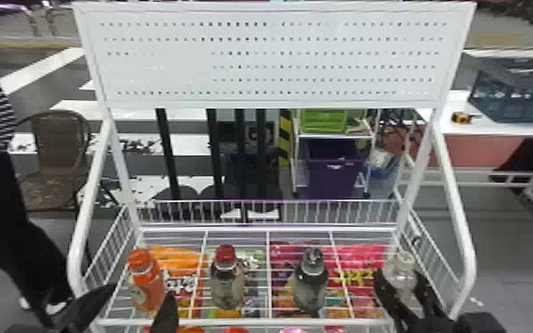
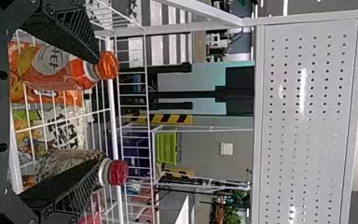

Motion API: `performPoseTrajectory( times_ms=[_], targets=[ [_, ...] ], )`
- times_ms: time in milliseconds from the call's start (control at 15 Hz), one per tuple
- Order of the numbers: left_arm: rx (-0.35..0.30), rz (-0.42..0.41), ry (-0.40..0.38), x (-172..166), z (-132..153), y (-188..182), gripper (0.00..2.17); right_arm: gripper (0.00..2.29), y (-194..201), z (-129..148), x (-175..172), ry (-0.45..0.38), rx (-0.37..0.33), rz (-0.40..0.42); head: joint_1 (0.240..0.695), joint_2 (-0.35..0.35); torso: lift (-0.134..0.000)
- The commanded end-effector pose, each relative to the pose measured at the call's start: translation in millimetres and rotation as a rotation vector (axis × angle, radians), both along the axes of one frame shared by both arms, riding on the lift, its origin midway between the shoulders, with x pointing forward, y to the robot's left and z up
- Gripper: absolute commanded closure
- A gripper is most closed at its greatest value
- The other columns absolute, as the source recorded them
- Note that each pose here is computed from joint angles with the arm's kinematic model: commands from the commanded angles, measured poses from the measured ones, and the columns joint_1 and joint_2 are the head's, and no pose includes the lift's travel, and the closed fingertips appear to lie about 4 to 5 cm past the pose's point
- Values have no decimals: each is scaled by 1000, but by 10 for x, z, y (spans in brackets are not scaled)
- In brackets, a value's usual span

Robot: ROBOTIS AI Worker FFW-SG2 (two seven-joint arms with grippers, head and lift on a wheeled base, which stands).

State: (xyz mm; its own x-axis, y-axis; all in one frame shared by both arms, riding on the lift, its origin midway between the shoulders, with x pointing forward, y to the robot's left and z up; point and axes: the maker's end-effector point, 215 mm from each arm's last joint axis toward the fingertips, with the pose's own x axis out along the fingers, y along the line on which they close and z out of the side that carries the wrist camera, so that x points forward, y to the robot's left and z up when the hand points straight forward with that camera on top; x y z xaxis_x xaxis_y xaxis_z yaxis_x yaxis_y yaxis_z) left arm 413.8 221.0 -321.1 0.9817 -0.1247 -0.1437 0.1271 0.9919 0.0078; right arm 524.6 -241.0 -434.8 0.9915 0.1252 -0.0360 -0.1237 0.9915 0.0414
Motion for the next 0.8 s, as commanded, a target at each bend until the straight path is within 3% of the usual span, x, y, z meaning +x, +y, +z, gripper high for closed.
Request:
performPoseTrajectory(
  times_ms=[0,67,133,267,467,733],
  targets=[
    [4,2,-2,27,14,18,130,886,-4,7,32,-1,-1,1,499,0,0],
    [4,2,-5,36,26,18,130,815,1,7,46,-1,0,0,499,0,0],
    [4,4,-6,47,33,33,130,481,-4,7,55,-1,-2,1,499,0,0],
    [8,3,8,54,4,33,130,417,-4,-2,60,2,-2,1,499,0,0],
    [8,2,7,54,12,30,130,134,1,68,-9,-13,11,-2,499,0,0],
    [10,1,11,56,8,28,130,130,-2,651,-173,-107,12,-13,499,0,0]
  ],
)
